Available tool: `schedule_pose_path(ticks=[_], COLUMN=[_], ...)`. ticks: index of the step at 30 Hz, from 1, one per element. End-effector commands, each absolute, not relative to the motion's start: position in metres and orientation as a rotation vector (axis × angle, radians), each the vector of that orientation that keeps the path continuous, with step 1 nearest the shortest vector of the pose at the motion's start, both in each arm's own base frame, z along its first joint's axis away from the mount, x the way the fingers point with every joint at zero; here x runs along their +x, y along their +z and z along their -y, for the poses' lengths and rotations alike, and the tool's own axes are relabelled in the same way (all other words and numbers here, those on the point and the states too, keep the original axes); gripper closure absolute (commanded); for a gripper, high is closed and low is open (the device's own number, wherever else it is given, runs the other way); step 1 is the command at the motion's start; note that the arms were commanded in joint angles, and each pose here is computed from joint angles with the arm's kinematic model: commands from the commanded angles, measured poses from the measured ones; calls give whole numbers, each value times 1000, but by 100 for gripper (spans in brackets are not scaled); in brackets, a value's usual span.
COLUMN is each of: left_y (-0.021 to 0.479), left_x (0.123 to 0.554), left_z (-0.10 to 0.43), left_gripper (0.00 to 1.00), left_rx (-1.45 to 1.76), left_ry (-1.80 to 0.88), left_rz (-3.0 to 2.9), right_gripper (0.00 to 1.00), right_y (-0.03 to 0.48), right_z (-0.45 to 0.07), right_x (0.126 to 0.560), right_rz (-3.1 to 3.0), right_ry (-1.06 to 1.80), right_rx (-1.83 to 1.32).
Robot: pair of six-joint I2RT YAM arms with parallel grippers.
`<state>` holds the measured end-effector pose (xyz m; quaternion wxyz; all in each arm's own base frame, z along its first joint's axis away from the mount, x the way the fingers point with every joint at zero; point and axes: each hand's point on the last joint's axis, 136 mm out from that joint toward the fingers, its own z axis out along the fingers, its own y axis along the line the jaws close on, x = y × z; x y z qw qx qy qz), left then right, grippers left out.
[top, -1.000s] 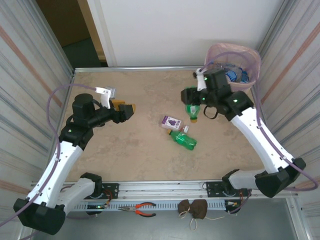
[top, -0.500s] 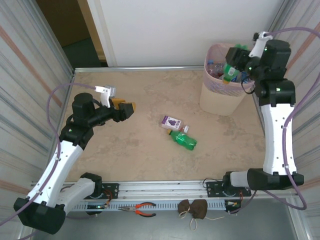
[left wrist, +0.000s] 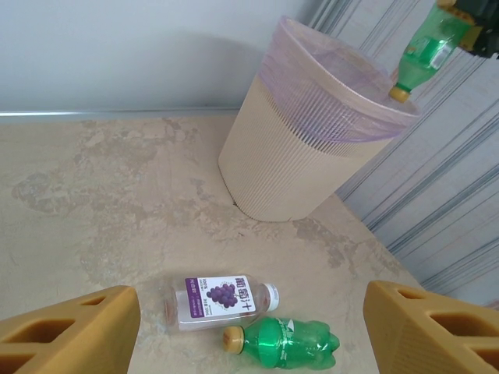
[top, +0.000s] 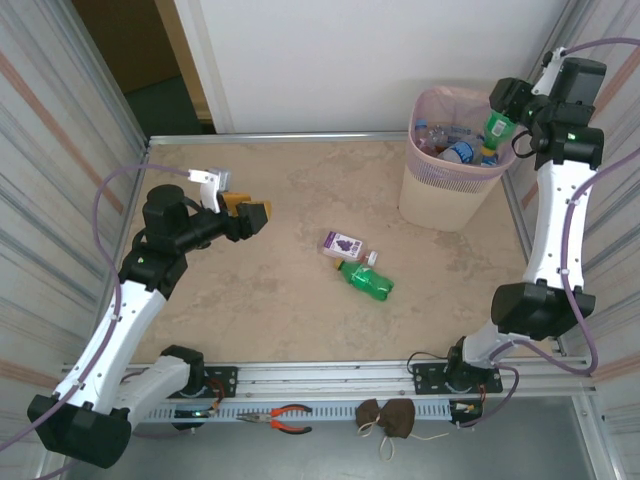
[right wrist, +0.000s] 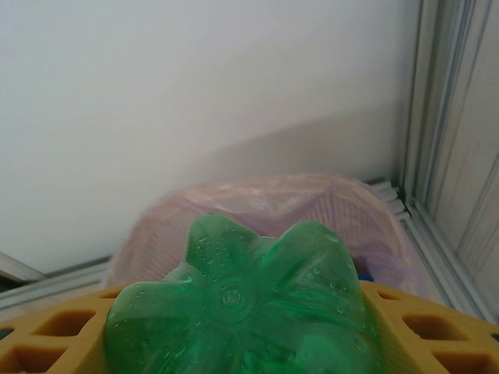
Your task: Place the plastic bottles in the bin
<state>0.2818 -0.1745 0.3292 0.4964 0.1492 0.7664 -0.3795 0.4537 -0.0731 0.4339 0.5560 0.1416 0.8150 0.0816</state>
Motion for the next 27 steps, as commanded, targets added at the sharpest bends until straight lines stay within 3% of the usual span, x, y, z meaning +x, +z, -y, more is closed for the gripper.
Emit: schedule_pose_path(ticks=[1,17,27], left_y=[338,330,333], left_x=[282,284,283], left_z=[172,174,174], left_gripper=[24,24,24], left_rx=[354,350,352], left_ry=[-924,-939,-938], left_rz=[-1823,-1834,-1827], right_gripper=[46,48,29], right_y=[415,292,349], right_z=[83,92,82], right_x=[455,457,449], right_rz=[-1976,-2153,-2078], right_ry=[114,83,121], right_rx=[319,367,334])
